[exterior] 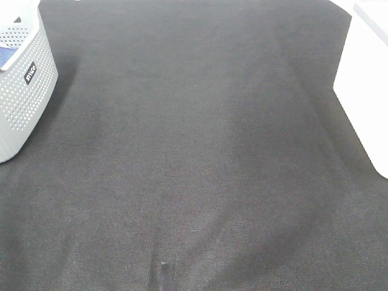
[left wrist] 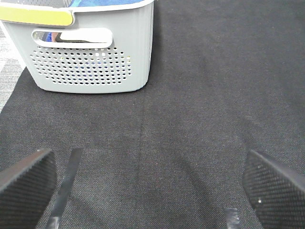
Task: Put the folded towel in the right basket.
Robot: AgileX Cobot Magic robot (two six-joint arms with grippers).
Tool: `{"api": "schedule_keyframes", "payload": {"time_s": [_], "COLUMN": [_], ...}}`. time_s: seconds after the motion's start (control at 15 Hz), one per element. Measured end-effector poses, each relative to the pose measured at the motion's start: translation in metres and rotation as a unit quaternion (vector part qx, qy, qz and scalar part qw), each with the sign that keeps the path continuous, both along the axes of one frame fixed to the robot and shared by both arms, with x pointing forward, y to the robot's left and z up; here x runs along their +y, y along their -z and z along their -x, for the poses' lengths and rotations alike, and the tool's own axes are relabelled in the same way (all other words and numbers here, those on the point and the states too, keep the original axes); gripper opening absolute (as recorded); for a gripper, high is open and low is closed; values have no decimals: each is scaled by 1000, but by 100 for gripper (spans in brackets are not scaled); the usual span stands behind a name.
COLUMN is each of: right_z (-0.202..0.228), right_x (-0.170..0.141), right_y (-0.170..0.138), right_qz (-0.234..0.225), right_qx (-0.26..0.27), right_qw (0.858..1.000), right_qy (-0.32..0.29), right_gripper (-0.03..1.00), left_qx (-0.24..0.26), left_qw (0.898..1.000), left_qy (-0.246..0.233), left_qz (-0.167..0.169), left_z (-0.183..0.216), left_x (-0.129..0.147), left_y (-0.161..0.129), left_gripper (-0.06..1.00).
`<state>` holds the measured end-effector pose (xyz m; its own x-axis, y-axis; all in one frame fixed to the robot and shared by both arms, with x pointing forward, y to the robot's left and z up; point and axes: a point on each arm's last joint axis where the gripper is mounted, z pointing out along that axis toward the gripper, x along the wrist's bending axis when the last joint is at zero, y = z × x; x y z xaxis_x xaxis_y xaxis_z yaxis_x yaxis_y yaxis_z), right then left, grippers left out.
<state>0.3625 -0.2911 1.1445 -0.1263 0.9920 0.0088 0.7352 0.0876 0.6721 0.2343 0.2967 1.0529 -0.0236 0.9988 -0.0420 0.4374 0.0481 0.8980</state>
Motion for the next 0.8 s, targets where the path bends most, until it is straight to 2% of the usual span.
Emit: {"api": "schedule_keyframes", "payload": {"time_s": [0.2, 0.4, 0.67, 0.8], "right_z": [58, 96, 128, 130], "right_x": [1, 1, 0, 0], "right_y": [32, 63, 94, 102], "right_qz": [-9, -7, -7, -3], "right_qx": [-41, -83, -140, -143], "right_qw": [999, 997, 990, 990], "right_qy": [10, 11, 17, 17], "right_gripper": [97, 97, 97, 97], "left_qx": [0, 0, 0, 0], "left_qw": [1000, 1000, 1000, 1000], "left_qy": [0, 0, 0, 0], "left_qz": [0, 0, -1, -1], "left_z": [0, 0, 0, 0], "left_x": [0, 0, 0, 0], "left_y": [0, 0, 0, 0], "left_gripper": [99, 99, 99, 99]}}
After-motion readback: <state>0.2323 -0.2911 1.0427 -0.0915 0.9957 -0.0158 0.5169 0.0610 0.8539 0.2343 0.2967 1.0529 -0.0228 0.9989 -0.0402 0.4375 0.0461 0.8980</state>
